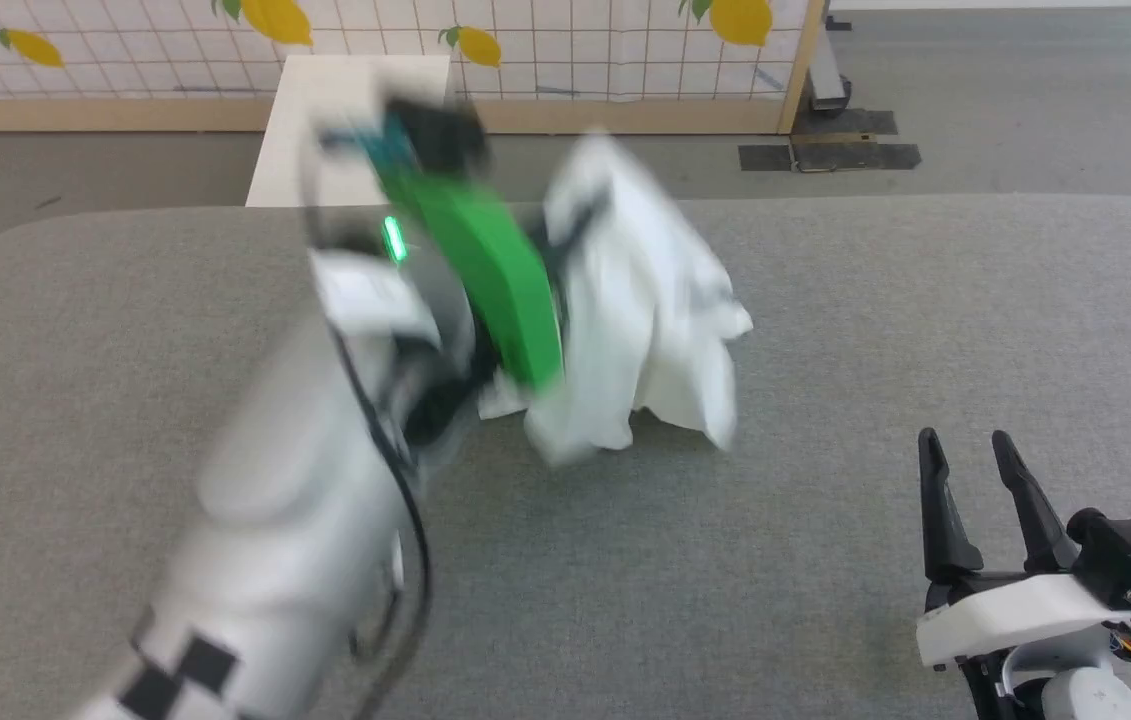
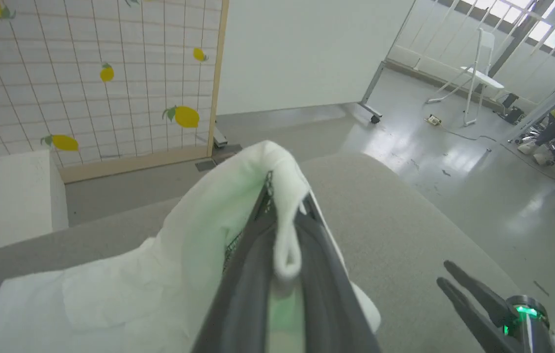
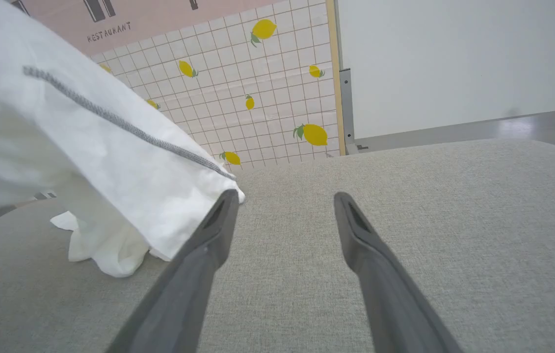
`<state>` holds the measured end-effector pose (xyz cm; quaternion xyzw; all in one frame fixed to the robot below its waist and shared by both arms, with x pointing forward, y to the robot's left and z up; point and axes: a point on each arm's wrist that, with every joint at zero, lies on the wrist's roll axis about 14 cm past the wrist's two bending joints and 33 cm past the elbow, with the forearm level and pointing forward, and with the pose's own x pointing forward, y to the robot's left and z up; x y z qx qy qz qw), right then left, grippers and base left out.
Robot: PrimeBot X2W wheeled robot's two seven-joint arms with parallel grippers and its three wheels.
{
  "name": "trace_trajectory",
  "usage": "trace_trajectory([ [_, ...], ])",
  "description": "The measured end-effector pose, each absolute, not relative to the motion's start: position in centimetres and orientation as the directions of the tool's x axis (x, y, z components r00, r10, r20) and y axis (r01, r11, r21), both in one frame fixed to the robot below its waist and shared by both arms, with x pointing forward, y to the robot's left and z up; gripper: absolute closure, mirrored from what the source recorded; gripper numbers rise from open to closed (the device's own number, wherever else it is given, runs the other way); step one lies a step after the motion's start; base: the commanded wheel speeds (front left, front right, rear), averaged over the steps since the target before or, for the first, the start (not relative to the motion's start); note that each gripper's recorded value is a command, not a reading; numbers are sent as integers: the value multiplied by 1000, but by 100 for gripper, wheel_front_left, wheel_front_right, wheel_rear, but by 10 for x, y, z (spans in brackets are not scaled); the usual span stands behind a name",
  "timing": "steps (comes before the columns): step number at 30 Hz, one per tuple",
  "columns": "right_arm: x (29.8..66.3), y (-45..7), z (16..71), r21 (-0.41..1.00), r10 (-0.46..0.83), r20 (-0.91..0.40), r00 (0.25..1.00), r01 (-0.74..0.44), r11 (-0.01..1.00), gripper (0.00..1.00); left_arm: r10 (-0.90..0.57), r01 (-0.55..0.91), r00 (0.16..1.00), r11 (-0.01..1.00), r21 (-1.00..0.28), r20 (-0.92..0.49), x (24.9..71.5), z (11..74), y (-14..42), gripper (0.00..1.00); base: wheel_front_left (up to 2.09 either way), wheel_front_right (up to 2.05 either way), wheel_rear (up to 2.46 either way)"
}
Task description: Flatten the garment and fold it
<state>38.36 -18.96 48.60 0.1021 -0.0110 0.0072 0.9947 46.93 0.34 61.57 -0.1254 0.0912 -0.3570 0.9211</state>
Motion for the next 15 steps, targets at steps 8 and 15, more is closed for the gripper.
trace_trajectory([
  [8,383,-182,484,207,32,19,999,-35,978,0,-674,580,422,715,-391,-606,354,420,-6,100,0,0,0],
  [15,384,-177,481,214,48,13,999,-50,975,0,-657,425,620,741,-520,-429,387,459,9,0,0,0,0],
])
